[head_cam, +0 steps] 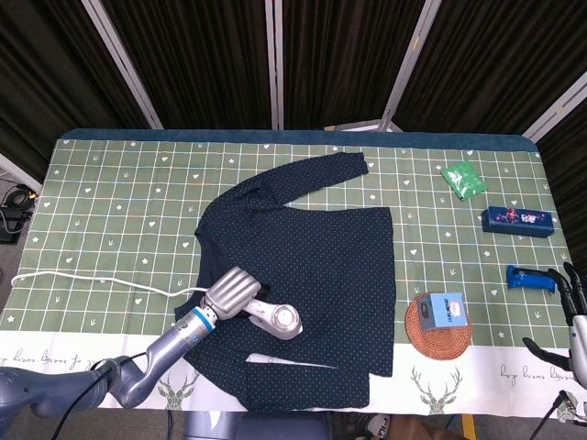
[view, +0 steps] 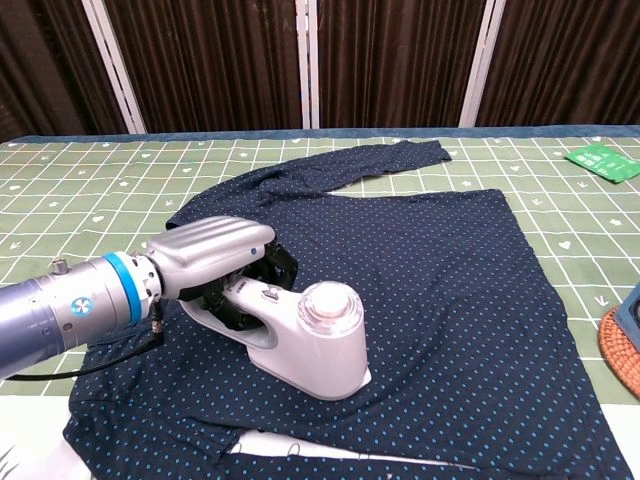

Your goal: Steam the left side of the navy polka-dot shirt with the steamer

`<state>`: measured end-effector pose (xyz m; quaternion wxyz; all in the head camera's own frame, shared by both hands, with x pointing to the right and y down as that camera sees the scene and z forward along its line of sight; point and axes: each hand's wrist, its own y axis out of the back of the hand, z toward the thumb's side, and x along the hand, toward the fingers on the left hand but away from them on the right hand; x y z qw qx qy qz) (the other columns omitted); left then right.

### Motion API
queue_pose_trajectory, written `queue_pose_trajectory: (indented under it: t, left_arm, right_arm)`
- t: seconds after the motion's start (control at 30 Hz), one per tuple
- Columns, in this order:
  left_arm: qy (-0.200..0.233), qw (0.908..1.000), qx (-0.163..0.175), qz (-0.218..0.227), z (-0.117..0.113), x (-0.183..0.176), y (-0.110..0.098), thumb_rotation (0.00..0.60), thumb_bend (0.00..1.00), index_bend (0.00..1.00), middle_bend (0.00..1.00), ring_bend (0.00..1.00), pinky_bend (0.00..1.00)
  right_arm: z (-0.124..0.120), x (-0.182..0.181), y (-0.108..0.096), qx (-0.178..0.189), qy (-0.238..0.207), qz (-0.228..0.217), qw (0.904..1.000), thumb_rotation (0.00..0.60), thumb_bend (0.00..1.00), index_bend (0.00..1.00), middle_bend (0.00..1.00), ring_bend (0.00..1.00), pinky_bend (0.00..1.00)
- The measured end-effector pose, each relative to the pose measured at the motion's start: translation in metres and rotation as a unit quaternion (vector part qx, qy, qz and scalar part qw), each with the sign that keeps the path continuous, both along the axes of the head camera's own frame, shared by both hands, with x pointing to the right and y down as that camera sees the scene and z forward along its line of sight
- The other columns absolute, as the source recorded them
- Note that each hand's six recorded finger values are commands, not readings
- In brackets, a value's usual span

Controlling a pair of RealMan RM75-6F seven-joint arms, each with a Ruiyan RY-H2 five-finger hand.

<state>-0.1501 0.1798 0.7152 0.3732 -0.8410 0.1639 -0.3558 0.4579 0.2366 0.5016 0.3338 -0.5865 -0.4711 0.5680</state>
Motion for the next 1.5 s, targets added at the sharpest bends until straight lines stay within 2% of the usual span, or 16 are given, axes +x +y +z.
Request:
queue_pose_trajectory:
  t: [0.17,0.43,0.93,1.27,1.5]
  left_arm:
    - [0.005,1.0000,-0.001,0.003,-0.001,0.002,0.004,0.600,0.61,0.89,0.81,0.76,1.00]
    - [-0.002,1.0000,0.008,-0.003,0.000,-0.005,-0.004,0.600,0.61,0.89,0.81,0.76,1.00]
    - [-0.024,0.9993,0.016,-0.021,0.000,-0.039,-0.017,0.600,0.61,0.89,0.81,0.76,1.00]
    - [-0.033,0.9988,0.016,-0.035,0.000,-0.064,-0.016,0.600,0.61,0.89,0.81,0.76,1.00]
    - [-0.029,0.9991,0.010,-0.030,0.002,-0.064,-0.010,0.600,0.61,0.89,0.81,0.76,1.00]
  right_arm:
    - [0.000,0.000,0.000,0.000,0.000,0.000,1.0000,0.600,0.00,0.00,0.00,0.00,0.00]
    - [0.000,0.000,0.000,0.000,0.000,0.000,1.0000,0.600,0.00,0.00,0.00,0.00,0.00]
    - [0.001,-0.003,0.001,-0.002,0.001,-0.004,1.0000,0.600,0.00,0.00,0.00,0.00,0.00]
    - [0.000,-0.005,0.001,-0.001,0.001,-0.007,1.0000,0.600,0.00,0.00,0.00,0.00,0.00]
    - [-0.001,-0.005,0.001,0.000,0.000,-0.007,1.0000,0.600,0.00,0.00,0.00,0.00,0.00]
